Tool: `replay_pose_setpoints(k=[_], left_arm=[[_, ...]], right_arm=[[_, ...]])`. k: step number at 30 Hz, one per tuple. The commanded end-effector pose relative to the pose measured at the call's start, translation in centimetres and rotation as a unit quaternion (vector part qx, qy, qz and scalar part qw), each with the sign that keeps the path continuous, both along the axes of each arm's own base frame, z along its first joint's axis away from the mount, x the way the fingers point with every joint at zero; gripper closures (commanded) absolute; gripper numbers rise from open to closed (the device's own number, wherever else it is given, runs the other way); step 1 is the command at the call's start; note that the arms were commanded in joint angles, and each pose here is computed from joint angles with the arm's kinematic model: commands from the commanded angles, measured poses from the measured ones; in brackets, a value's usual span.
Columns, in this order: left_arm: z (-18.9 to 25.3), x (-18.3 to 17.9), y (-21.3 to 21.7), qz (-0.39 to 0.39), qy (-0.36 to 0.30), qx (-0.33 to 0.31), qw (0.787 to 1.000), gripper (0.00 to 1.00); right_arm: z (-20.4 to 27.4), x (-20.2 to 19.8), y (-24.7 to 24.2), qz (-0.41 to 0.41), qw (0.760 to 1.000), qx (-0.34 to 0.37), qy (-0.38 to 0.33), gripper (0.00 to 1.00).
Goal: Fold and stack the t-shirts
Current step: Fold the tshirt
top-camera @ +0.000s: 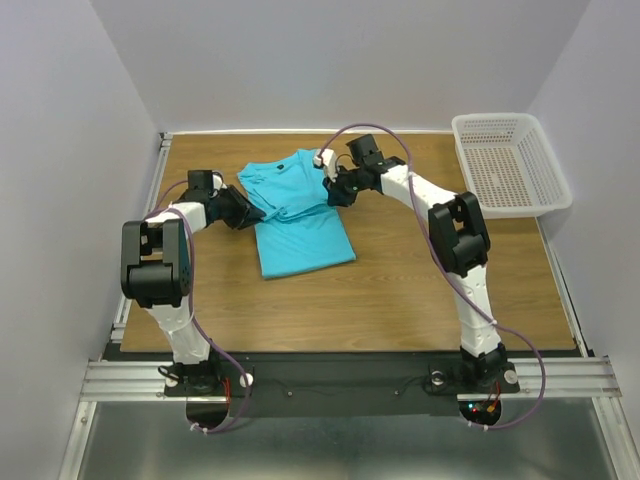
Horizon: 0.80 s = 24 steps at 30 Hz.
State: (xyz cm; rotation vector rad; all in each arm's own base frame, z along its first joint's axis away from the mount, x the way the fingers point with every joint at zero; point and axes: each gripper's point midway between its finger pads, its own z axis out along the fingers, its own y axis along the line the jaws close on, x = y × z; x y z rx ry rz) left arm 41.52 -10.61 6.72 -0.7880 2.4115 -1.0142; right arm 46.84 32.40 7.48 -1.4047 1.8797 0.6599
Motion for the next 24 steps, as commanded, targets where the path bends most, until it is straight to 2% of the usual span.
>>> replay_pose_setpoints(k=[1, 2, 3, 5, 8, 12, 13, 14, 15, 16, 20, 21, 23, 24], left_arm=[[2.4, 2.4, 0.2, -0.012, -0.051, -0.001, 0.999, 0.59], [2.6, 2.6, 0.1, -0.015, -0.056, -0.002, 0.998, 0.53], [3.2, 3.1, 0.2, -0.017, -0.067, -0.001, 0.998, 0.51], [4.0, 3.8, 0.4, -0.021, -0.083, 0.007, 0.996, 0.45], [5.9, 4.7, 1.0, -0.016, -0.108, 0.030, 0.994, 0.41], [7.0, 4.8, 3.1, -0.013, -0.130, 0.114, 0.985, 0.41], [9.0, 3.0, 4.4, -0.008, -0.156, 0.162, 0.974, 0.42], [7.8, 2.3, 4.4, -0.013, -0.144, 0.164, 0.976, 0.42], [9.4, 1.4, 4.4, -0.011, -0.166, 0.168, 0.972, 0.42], [8.0, -0.3, 4.3, -0.017, -0.154, 0.167, 0.974, 0.42], [6.7, -5.7, 3.7, -0.022, -0.133, 0.166, 0.977, 0.41], [7.5, -6.9, 3.3, -0.015, -0.141, 0.153, 0.978, 0.41], [4.9, -10.1, 2.0, -0.025, -0.103, 0.130, 0.986, 0.39], [5.0, -11.0, 1.8, -0.020, -0.104, 0.123, 0.987, 0.37]], right_arm=[[1.2, 2.7, -0.2, -0.052, 0.998, -0.002, -0.020, 0.73], [2.0, 3.3, 0.0, -0.074, 0.997, 0.007, -0.017, 0.56], [2.2, 3.7, 0.0, -0.087, 0.996, 0.009, -0.016, 0.53], [3.0, 4.7, 0.0, -0.126, 0.992, 0.021, -0.016, 0.52], [4.8, 6.1, -0.4, -0.178, 0.983, 0.036, -0.026, 0.50], [6.9, 7.0, -0.9, -0.229, 0.971, 0.056, -0.030, 0.53], [9.3, 3.1, -0.3, -0.130, 0.985, 0.109, 0.013, 0.55], [9.9, 1.7, 0.8, -0.090, 0.987, 0.132, 0.033, 0.55], [7.7, -0.8, 0.2, -0.037, 0.991, 0.117, 0.046, 0.55], [10.8, -3.8, 0.5, 0.031, 0.988, 0.149, 0.033, 0.52], [9.5, -11.1, -1.7, 0.152, 0.978, 0.139, -0.015, 0.37], [8.5, -12.3, -2.6, 0.186, 0.975, 0.119, -0.037, 0.36], [6.8, -14.3, -3.8, 0.215, 0.971, 0.092, -0.038, 0.36], [5.9, -15.1, -4.4, 0.224, 0.971, 0.079, -0.037, 0.36]])
